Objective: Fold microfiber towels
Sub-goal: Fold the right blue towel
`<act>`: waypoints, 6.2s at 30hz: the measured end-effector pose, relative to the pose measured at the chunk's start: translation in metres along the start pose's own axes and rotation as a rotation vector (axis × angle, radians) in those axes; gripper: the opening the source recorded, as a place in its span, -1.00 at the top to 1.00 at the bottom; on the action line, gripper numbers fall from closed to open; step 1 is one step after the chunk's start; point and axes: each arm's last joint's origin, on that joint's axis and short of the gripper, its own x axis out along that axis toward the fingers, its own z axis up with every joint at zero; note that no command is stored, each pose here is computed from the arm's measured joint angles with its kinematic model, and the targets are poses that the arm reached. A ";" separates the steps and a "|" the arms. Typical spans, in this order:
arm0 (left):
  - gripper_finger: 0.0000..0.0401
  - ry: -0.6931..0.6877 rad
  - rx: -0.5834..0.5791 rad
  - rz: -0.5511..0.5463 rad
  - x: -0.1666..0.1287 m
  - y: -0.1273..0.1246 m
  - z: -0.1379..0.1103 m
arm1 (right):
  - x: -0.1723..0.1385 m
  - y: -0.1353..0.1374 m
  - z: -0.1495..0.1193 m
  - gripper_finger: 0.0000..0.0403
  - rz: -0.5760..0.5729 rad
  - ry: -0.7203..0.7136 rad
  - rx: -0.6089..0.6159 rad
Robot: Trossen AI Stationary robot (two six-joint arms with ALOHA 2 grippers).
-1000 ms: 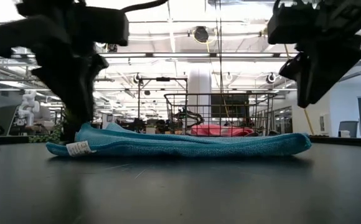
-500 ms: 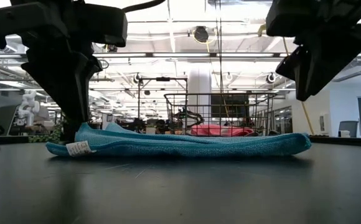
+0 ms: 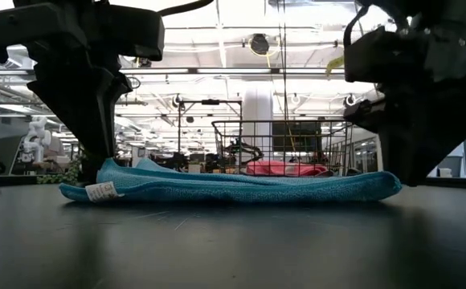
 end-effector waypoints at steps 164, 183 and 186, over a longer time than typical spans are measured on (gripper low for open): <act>0.08 0.147 -0.458 -0.202 0.013 0.063 0.031 | 0.015 -0.001 0.008 1.00 -0.091 -0.090 -0.010; 0.25 0.131 -0.412 -0.187 0.011 0.049 0.026 | 0.015 -0.001 0.008 1.00 -0.092 -0.092 -0.003; 0.14 0.122 -0.435 -0.193 0.015 0.049 0.025 | 0.015 -0.001 0.008 1.00 -0.092 -0.092 -0.002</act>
